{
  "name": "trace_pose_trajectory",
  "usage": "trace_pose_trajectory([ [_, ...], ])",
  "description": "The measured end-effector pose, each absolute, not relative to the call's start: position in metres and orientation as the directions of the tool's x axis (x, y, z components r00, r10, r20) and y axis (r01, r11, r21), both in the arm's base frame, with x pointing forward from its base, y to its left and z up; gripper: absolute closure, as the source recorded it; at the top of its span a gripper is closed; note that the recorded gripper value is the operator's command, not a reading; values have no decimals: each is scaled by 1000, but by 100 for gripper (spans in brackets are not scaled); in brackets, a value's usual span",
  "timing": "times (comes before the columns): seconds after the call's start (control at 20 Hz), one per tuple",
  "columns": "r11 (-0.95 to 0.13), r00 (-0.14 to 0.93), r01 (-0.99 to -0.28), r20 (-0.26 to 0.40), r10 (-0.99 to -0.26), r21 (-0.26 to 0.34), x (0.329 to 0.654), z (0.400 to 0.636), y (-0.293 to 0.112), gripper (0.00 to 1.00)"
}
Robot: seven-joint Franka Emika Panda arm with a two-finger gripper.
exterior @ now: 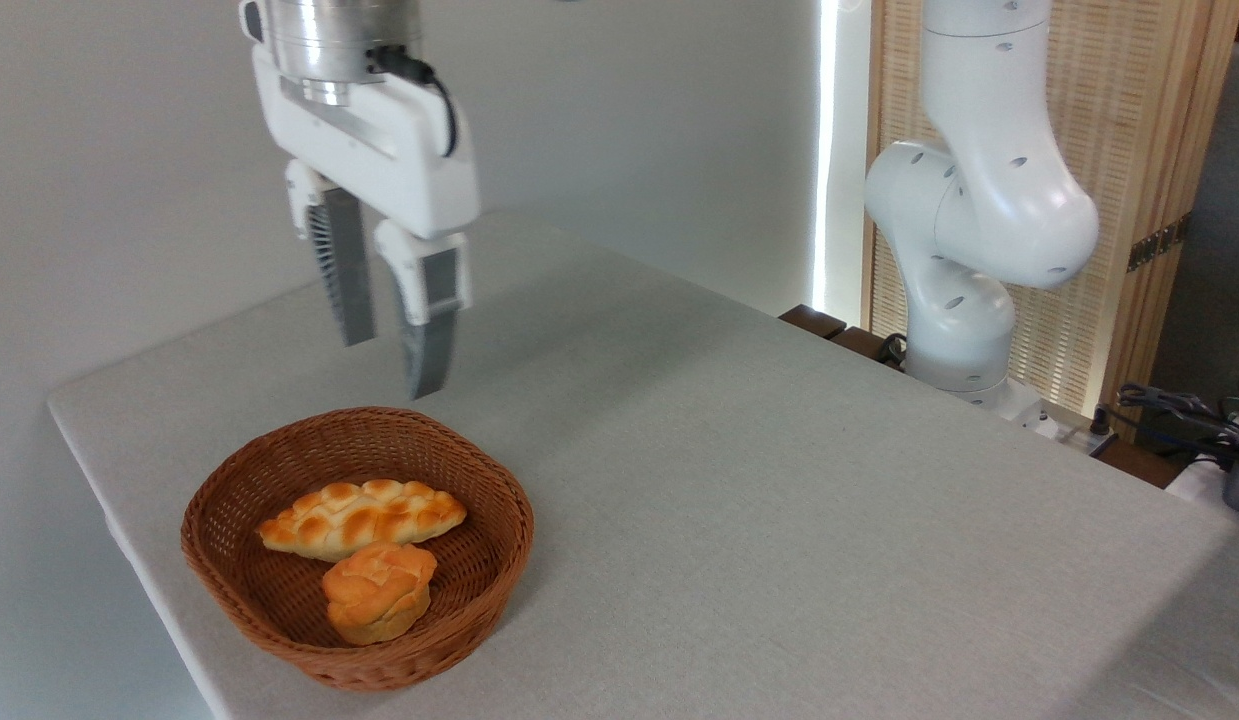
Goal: Put bread into the basket
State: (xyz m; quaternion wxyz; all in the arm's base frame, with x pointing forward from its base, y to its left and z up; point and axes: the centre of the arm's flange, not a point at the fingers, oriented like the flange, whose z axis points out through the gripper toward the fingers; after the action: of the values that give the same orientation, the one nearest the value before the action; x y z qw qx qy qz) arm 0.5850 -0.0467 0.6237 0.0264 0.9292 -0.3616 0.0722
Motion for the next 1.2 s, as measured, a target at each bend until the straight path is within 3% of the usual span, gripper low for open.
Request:
trace_pose_trajectory([
  [0.2,-721,719,-692,115,-685,29,575,620,-48,0],
  [0.9,-711,711,-702,95,-697,44,560,612,-47,0],
  [1.2,-713,712,-701,48,-701,-7,560,611,-37,0],
])
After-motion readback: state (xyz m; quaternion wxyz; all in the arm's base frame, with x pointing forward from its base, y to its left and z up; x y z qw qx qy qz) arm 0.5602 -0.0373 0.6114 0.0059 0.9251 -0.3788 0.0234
